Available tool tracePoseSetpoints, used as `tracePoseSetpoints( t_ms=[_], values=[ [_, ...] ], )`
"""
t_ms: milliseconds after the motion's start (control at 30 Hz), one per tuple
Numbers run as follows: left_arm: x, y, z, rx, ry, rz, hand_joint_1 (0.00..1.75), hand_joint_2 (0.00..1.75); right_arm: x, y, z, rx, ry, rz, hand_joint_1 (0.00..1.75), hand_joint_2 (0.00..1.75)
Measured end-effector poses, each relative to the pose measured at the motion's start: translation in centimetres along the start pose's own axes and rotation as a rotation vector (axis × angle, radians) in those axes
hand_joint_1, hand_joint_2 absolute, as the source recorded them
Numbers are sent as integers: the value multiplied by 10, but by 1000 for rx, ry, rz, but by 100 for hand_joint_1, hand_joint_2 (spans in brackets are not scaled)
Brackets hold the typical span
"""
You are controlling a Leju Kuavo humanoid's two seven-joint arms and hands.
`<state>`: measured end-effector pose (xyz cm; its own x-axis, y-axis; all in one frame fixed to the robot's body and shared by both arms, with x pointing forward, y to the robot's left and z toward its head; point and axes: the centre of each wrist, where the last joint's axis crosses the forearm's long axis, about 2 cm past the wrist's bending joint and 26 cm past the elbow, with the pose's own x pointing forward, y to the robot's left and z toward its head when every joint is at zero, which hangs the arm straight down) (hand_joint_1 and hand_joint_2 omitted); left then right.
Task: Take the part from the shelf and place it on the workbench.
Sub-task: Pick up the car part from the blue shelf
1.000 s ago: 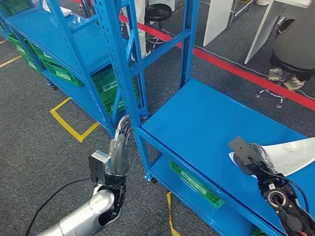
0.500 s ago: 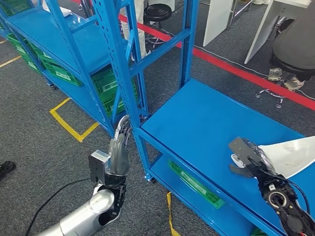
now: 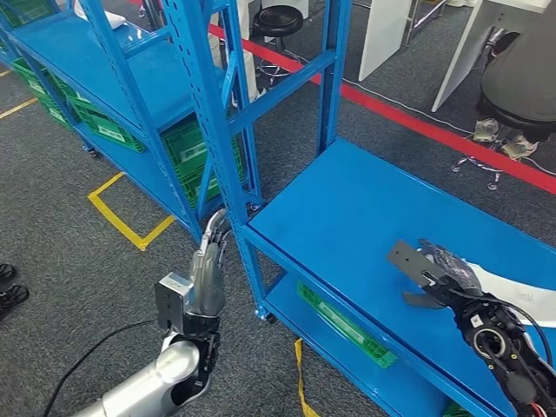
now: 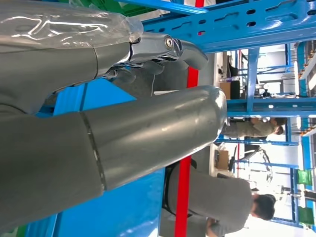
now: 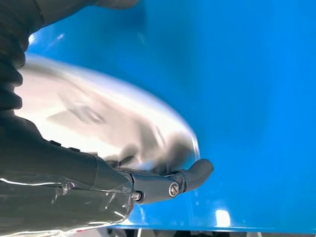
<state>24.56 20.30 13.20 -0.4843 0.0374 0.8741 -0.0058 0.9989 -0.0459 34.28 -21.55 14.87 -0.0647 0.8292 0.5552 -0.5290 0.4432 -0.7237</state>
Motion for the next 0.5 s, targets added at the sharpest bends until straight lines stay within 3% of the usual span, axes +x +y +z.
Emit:
tracePoseSetpoints(
  t_ms=[233, 500],
  values=[
    [-1, 2, 3, -2, 7, -5, 0, 0, 12, -12, 4, 33, 14, 100, 0, 175],
    [0, 2, 6, -6, 17, -8, 0, 0, 20, -25, 11, 20, 115, 396, 0, 175]
  ],
)
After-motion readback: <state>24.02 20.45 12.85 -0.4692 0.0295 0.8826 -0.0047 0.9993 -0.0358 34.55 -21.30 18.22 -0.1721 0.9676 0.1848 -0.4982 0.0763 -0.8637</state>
